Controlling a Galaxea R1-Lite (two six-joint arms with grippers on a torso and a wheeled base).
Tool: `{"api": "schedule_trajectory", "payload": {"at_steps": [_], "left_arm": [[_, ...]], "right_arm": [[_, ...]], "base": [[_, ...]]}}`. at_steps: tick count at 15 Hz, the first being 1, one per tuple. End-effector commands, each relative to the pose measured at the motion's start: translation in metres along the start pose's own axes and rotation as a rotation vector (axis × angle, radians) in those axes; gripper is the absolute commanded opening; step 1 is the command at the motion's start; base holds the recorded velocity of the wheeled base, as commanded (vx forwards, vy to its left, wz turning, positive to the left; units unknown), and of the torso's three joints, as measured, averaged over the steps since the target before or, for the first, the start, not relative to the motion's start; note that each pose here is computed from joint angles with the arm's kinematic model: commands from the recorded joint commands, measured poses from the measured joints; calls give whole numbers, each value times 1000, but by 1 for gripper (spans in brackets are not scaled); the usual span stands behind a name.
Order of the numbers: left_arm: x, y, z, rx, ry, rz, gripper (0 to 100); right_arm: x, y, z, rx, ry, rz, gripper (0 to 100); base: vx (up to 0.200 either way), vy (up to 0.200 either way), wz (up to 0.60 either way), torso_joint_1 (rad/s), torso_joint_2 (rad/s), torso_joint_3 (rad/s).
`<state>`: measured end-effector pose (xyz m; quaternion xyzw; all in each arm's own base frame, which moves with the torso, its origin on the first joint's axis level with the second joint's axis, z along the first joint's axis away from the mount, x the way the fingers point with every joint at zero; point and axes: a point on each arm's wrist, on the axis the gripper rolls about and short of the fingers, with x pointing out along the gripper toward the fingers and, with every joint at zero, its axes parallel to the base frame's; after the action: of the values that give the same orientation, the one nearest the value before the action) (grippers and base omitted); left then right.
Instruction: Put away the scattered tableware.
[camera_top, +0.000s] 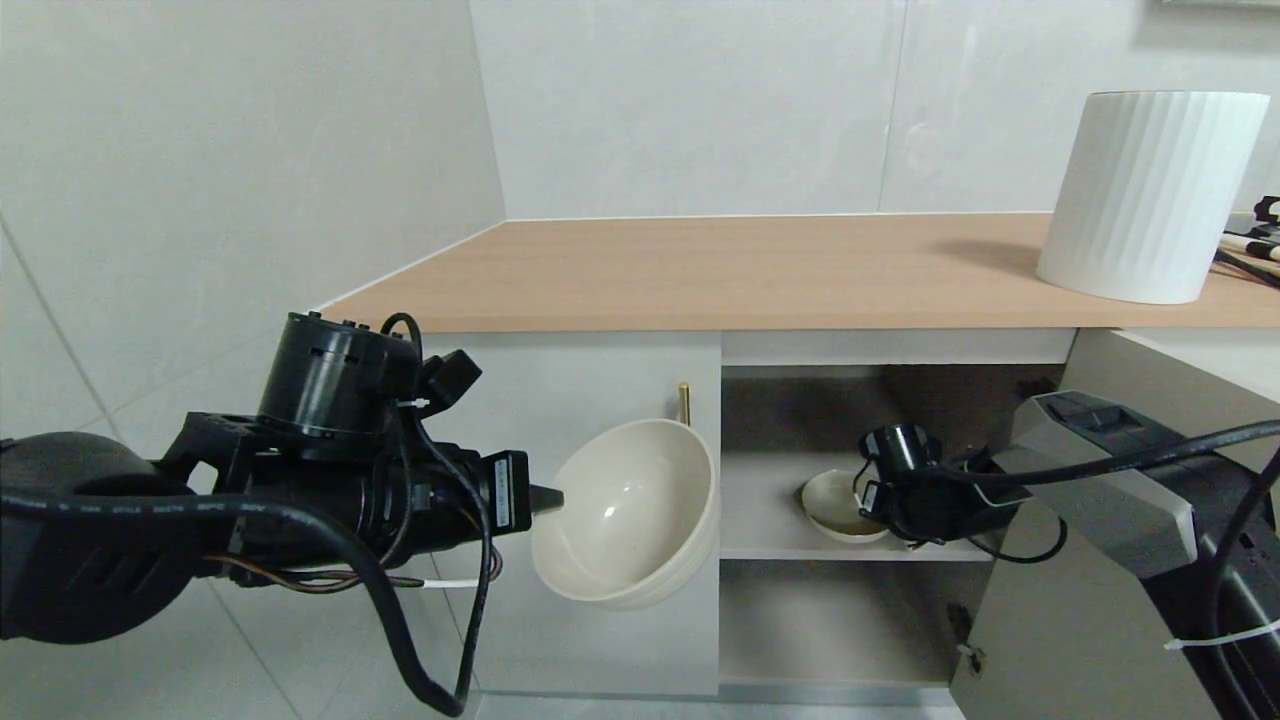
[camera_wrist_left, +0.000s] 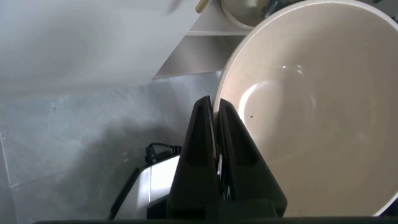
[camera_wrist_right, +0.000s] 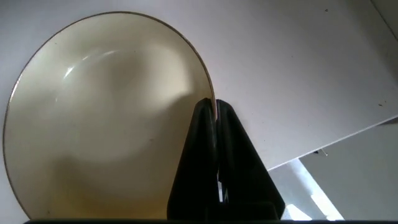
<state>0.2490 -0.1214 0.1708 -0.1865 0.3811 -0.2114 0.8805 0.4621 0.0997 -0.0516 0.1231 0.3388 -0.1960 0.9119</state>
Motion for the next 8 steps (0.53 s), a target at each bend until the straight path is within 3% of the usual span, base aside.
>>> {"api": "schedule_trajectory", "payload": {"at_steps": [1, 6, 8], "left_arm": [[1, 0, 0, -1, 2, 1, 0], [2, 1, 0, -2, 5, 5, 0], [6, 2, 0, -2, 2, 27, 0]], "right_arm": [[1, 1, 1, 4, -5, 2, 100], [-7, 4, 11, 50, -39, -3, 100], [-37, 1, 29, 102, -67, 0, 100]], "base": [[0, 0, 0, 0, 0, 0], [0, 0, 0, 0, 0, 0], [0, 0, 0, 0, 0, 0]]}}
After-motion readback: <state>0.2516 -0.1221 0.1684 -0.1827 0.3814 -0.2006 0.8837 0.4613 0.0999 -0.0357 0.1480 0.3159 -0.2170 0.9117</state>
